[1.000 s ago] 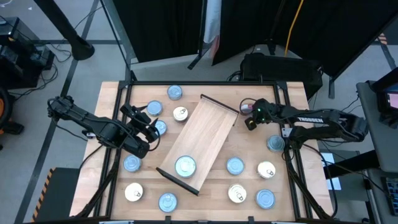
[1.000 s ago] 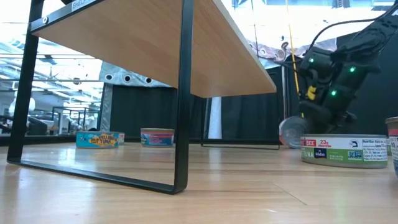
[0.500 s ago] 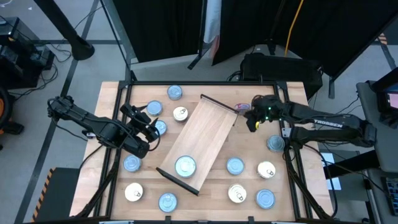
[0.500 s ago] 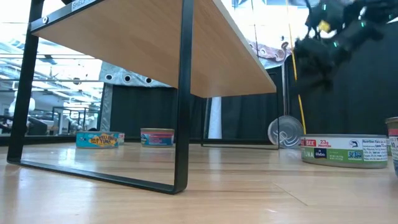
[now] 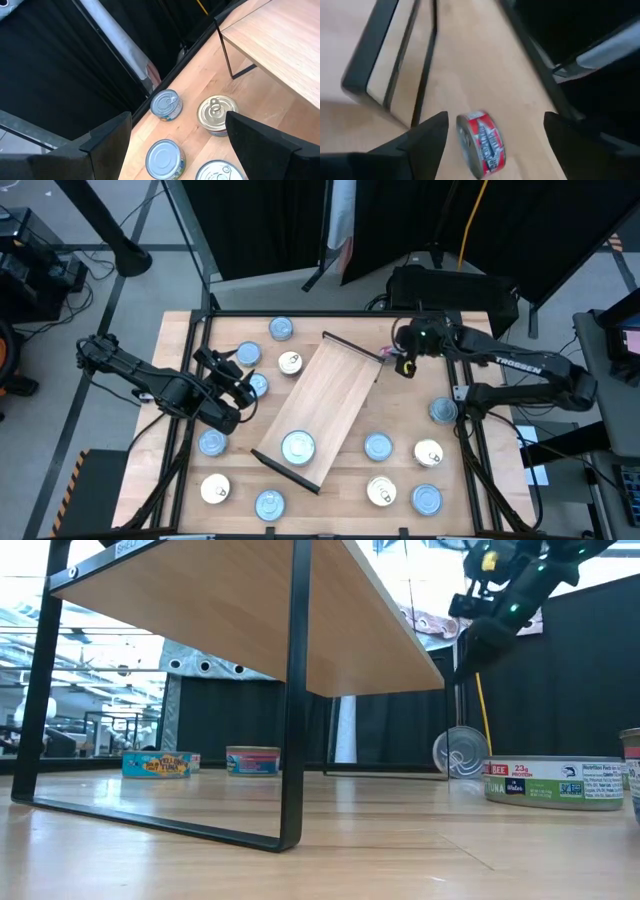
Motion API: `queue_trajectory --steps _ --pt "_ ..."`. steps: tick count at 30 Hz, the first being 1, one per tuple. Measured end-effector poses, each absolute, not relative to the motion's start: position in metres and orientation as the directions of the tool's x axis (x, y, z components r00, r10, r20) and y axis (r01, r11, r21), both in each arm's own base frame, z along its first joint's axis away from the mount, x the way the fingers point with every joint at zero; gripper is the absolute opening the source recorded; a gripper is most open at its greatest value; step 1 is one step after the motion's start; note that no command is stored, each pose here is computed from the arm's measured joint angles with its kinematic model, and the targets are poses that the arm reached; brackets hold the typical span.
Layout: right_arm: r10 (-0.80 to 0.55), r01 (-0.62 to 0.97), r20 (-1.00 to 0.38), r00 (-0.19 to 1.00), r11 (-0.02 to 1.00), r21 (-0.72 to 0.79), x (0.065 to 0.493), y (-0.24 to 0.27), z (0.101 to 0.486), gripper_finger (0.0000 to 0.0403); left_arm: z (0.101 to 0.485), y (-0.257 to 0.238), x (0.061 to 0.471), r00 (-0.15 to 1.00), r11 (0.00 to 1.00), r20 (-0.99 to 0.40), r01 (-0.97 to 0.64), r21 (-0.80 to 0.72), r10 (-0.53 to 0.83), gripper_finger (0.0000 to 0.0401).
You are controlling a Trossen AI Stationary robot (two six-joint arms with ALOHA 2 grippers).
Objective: Stack canned seafood by type on shelf
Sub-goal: Stack the red tuna can on top of the other red tuna can
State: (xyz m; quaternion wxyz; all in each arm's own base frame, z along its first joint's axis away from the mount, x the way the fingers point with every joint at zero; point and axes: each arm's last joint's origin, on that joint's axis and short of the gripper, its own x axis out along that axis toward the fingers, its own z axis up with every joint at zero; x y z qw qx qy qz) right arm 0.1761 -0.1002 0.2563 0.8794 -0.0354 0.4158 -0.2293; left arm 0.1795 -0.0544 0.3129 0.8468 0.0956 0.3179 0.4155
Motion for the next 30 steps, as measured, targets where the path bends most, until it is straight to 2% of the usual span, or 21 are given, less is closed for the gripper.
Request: queue_trajectory --steps 6,19,25,30 --pt "-0.341 0.262 -0.797 0.499 0.936 -0.236 0.180 -0.115 0.238 0.0320 0.313 -0.055 0.180 0.454 0.641 -0.461 -0.633 0.435 0.762 0.0322" --pt "-0.303 0.262 -0.887 0.347 0.940 -0.218 0.182 -0.147 0.203 0.0320 0.314 -0.056 0.182 0.469 0.652 -0.460 -0.624 0.431 0.754 0.0322" --pt "-0.233 0.266 -0.928 0.292 0.951 -0.155 0.181 -0.154 0.187 0.0320 0.314 -0.056 0.183 0.473 0.655 -0.458 -0.617 0.436 0.752 0.0322" --pt "-0.189 0.263 -0.955 0.227 0.956 -0.127 0.179 -0.155 0.177 0.0291 0.314 -0.056 0.183 0.473 0.655 -0.459 -0.616 0.438 0.752 0.0322"
